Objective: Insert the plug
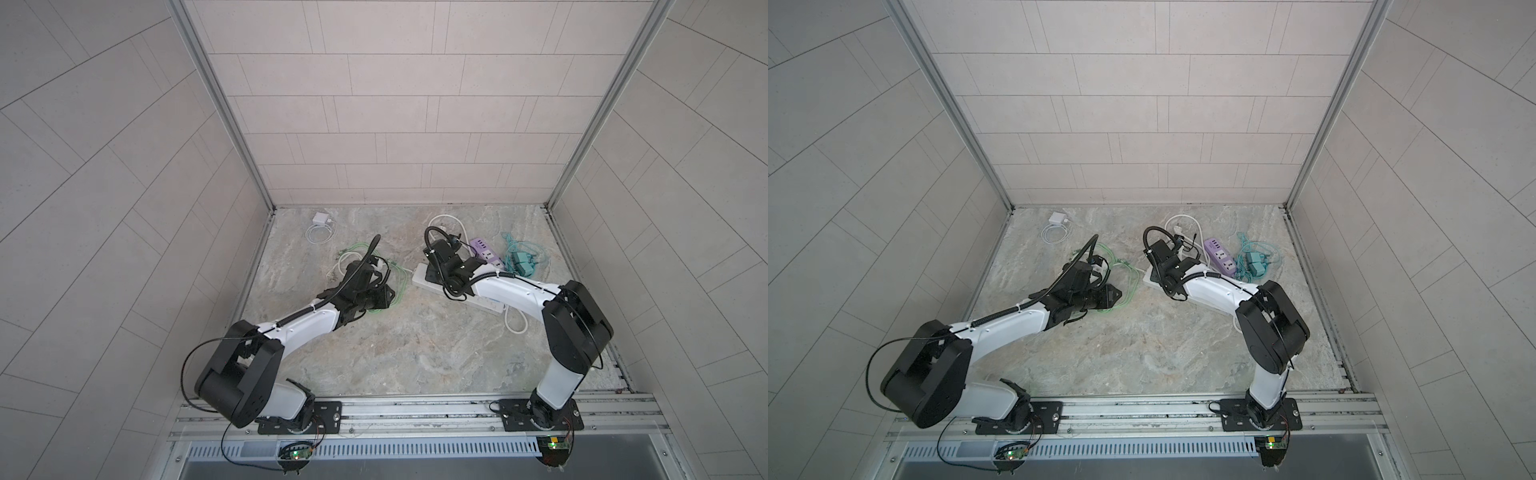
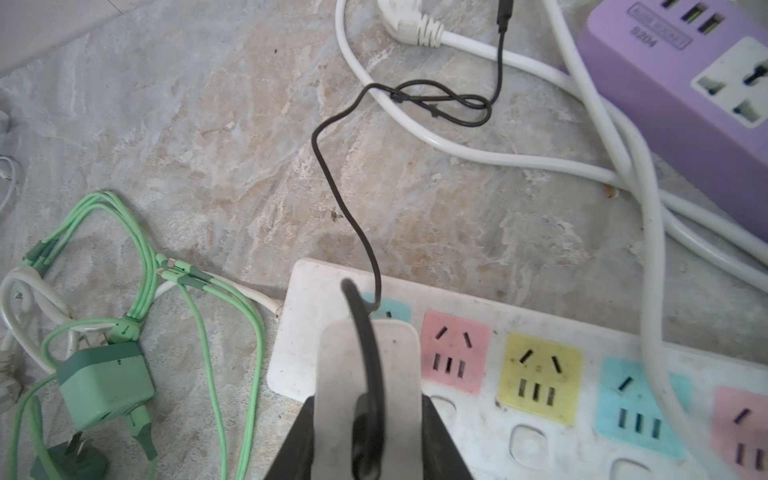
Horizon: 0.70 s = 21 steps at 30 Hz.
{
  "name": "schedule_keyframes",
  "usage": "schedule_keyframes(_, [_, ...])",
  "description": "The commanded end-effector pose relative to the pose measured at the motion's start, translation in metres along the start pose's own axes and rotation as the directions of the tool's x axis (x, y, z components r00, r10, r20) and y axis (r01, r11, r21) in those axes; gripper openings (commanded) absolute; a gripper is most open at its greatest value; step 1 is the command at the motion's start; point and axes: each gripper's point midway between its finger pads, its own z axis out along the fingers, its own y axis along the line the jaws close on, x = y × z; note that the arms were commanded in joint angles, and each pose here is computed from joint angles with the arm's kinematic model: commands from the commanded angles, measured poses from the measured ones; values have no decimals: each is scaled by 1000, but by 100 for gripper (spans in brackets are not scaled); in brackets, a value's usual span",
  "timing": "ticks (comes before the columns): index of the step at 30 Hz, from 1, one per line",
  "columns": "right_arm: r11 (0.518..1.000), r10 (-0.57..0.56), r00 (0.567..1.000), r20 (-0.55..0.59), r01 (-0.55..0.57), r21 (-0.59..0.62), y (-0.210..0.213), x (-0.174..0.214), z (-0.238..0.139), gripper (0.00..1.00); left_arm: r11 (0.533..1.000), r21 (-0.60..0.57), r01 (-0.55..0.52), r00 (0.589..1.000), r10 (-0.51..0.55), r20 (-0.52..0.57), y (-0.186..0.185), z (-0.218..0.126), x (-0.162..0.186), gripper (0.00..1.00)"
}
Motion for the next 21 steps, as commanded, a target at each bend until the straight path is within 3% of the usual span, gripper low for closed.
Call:
schedule_keyframes(1, [998, 7, 1000, 11, -8, 65, -13, -3, -7, 23, 1000, -9, -6, 998, 7, 58, 1, 6, -12, 27])
schedule_keyframes(5, [998, 6, 1000, 5, -6, 65, -13, -2, -6, 23, 999, -8, -51, 995, 52, 86, -11, 22, -44, 27])
schedule_keyframes(11, [996, -8, 1000, 11, 7, 91, -25, -8, -12, 23, 994, -61, -87, 996, 84, -37, -13, 73, -79, 26])
schedule_keyframes(21, [997, -15, 1000, -9, 15, 72, -33, -7, -11, 23, 972, -137, -191, 957, 153, -246, 15, 158, -87, 23])
